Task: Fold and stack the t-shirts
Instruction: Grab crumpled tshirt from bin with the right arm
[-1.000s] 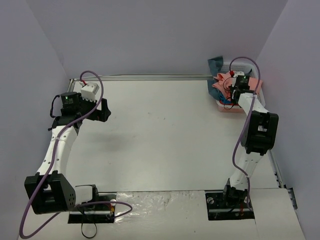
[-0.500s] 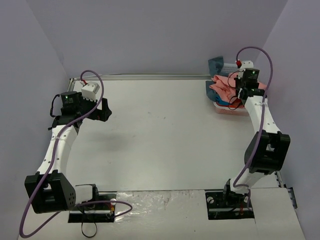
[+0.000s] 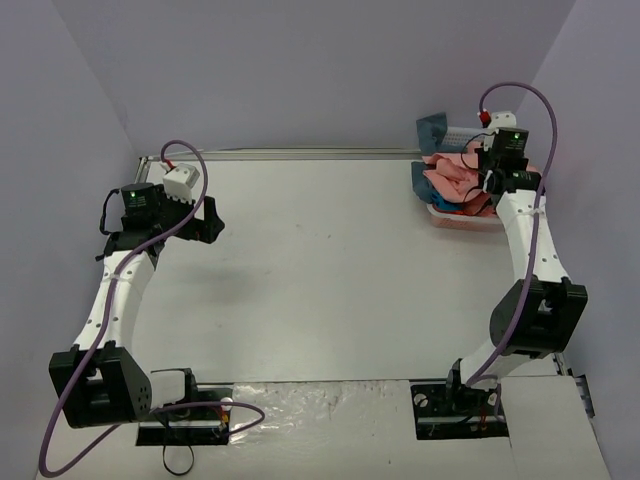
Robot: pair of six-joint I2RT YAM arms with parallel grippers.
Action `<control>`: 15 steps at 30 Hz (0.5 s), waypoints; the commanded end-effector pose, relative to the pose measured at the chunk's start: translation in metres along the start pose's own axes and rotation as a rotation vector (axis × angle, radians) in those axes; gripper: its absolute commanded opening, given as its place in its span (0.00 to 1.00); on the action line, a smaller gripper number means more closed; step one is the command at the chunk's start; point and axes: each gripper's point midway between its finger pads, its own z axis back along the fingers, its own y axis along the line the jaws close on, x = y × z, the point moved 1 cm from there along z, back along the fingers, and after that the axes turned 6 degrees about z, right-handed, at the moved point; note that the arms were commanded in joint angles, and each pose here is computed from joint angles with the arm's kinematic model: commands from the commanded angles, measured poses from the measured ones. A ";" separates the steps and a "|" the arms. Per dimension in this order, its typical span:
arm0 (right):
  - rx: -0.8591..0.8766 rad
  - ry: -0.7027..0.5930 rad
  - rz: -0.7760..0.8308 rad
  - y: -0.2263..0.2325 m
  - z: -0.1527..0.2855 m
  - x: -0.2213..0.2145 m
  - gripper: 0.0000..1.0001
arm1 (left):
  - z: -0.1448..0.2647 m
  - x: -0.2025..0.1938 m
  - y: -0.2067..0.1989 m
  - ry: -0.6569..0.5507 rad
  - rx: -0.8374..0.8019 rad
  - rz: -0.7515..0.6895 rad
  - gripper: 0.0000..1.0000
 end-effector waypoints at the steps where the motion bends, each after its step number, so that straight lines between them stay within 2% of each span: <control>1: -0.049 -0.164 -0.029 -0.025 0.057 0.058 0.00 | 0.008 0.016 -0.003 -0.035 -0.001 0.008 0.94; 8: 0.012 -0.303 -0.057 -0.038 0.123 0.124 0.00 | 0.003 0.013 0.004 -0.004 0.019 0.019 0.94; 15: 0.139 -0.416 -0.041 -0.019 0.157 0.158 0.00 | 0.005 0.015 0.008 -0.007 0.045 0.017 0.94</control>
